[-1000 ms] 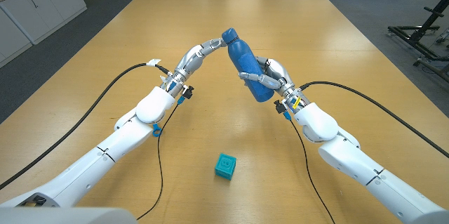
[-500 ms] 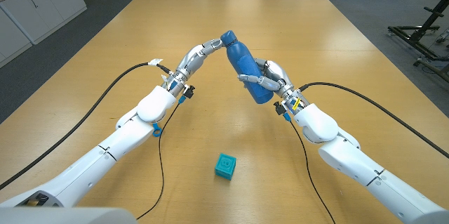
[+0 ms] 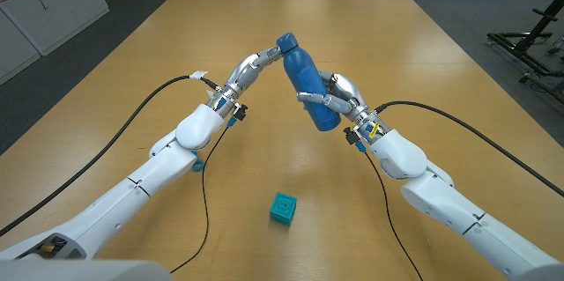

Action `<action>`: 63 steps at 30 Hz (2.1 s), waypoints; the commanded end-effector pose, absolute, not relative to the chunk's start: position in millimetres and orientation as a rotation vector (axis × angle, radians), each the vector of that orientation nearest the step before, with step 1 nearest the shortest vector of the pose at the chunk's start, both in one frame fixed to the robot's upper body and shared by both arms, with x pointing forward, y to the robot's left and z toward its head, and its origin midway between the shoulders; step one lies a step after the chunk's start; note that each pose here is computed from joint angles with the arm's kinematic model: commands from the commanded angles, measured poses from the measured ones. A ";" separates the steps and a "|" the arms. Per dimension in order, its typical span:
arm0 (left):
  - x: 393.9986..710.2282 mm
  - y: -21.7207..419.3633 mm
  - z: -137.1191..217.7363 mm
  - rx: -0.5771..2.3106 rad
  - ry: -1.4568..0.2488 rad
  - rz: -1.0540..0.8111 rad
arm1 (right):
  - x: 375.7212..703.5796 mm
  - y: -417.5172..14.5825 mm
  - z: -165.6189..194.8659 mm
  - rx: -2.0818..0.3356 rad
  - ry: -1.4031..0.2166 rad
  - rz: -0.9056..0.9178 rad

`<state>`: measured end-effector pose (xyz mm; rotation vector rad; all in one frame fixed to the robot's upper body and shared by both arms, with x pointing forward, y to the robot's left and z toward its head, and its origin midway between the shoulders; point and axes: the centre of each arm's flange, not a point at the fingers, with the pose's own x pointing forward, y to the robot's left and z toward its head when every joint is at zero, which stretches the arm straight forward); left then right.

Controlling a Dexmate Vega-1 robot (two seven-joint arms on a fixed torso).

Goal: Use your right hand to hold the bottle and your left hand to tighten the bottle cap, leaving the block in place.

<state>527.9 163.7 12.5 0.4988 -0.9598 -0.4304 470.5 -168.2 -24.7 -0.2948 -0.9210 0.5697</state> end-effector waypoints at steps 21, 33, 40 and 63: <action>520.8 172.0 10.8 0.448 -0.980 -0.414 | 487.2 -195.0 -29.5 -0.242 -0.848 0.482; 513.6 182.8 -2.4 0.452 -0.957 -0.379 | 513.6 -202.6 -30.7 -0.217 -0.795 0.466; 513.1 184.5 -4.4 0.446 -0.952 -0.372 | 514.9 -199.6 -29.0 -0.227 -0.794 0.479; 529.7 152.8 8.9 0.465 -0.948 -0.423 | 497.9 -192.4 -32.6 -0.253 -0.799 0.497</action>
